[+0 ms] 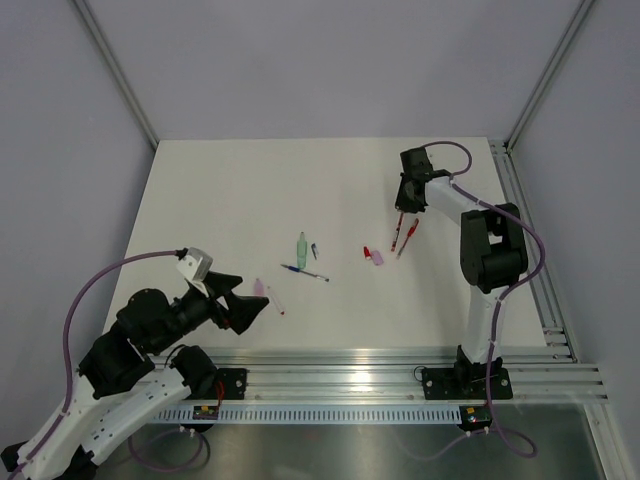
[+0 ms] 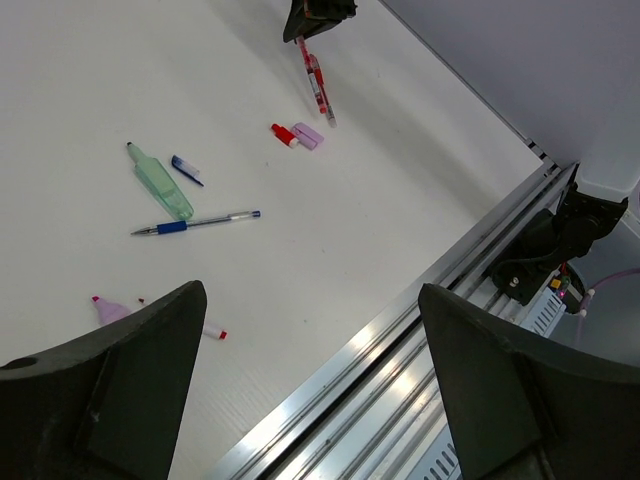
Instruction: Insert the pens into the pen caps
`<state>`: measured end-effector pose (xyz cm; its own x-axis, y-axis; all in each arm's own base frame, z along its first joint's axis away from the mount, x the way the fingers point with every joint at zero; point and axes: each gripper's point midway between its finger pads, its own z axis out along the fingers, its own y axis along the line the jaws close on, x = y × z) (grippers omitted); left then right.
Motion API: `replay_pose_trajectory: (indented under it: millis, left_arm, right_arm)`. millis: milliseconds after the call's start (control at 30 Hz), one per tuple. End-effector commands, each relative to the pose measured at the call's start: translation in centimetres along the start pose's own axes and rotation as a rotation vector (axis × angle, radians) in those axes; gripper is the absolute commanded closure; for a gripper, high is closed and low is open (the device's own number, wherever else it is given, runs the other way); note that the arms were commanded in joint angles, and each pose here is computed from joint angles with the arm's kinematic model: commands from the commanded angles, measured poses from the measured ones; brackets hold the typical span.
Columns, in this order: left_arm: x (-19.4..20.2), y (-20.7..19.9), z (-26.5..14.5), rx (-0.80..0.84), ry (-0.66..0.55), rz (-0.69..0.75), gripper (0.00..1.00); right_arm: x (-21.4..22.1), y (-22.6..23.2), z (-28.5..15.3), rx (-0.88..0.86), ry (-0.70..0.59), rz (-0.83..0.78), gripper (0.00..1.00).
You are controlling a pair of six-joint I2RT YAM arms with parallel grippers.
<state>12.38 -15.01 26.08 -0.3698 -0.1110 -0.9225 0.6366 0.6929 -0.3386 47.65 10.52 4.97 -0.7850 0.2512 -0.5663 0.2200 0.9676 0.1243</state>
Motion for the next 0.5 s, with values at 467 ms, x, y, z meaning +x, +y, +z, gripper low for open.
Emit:
replay_pose_trajectory:
  millis: [467]
  left_arm:
    - [-0.7, 1.0, 0.7, -0.052, -0.018, 0.004, 0.05]
  right_arm:
    - [1.9, 0.3, -0.4, -0.006, 0.101, -0.003, 0.66]
